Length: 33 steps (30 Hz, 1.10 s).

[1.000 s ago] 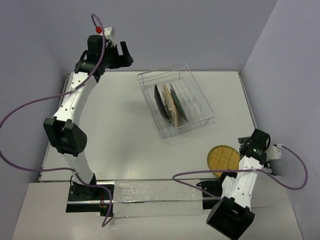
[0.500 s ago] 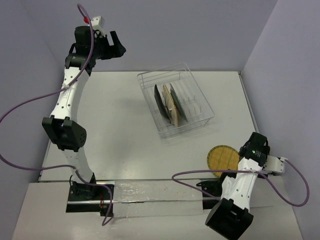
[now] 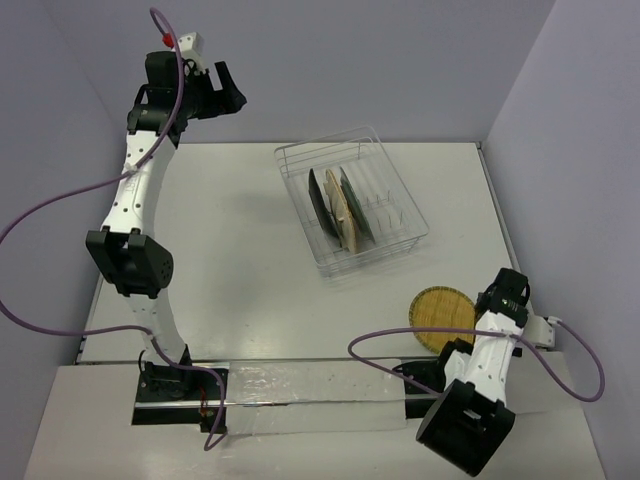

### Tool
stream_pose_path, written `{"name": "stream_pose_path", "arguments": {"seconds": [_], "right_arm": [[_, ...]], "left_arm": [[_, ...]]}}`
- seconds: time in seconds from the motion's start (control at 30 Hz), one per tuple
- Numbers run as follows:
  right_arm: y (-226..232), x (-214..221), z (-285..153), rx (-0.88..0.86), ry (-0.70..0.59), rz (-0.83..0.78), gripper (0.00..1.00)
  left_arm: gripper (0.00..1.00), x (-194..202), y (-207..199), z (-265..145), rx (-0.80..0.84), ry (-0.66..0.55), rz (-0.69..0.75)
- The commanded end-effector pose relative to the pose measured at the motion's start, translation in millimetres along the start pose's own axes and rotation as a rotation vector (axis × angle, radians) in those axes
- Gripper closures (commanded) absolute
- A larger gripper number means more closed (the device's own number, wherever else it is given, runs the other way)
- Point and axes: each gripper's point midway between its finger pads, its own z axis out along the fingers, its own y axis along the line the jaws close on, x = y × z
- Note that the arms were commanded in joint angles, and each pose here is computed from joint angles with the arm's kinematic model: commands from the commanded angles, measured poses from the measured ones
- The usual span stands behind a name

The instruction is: Load the plates into the dish rack

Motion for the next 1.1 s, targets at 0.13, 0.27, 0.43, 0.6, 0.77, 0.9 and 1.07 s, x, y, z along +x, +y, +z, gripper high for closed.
{"name": "stream_pose_path", "arguments": {"seconds": [0.13,0.27,0.43,0.6,0.77,0.9,1.07], "right_arm": [[38.1,51.8,-5.9,-0.256,0.243,-0.104,0.07],[47.6,75.1,-14.6,-0.344,0.339,-0.258,0.07],[42.6,93.7,-20.2,-0.366,0.422,-0.383,0.06],[38.8,102.1,-28.7,-0.413,0.476,-0.471,0.05],[38.3,109.7,-38.3,-0.467,0.526,-0.516,0.04],[23.7,118.6,-40.9,-0.455,0.581,-0.555,0.04],[13.5,132.0,-46.4,-0.449,0.654,-0.586,0.13]], "left_arm": [[0.01,-20.7,-5.8,-2.9,0.039,-0.053,-0.007],[0.01,-13.7,-8.5,-0.1,0.059,-0.036,-0.033],[0.01,-5.4,-12.3,0.6,0.086,-0.018,-0.044],[0.01,8.1,-13.2,6.3,0.078,0.001,-0.041],[0.01,21.3,-20.9,13.2,0.088,0.025,-0.032],[0.01,26.0,-23.4,18.4,0.073,0.028,-0.021],[0.01,25.4,-28.2,20.2,0.074,0.018,-0.007]]}}
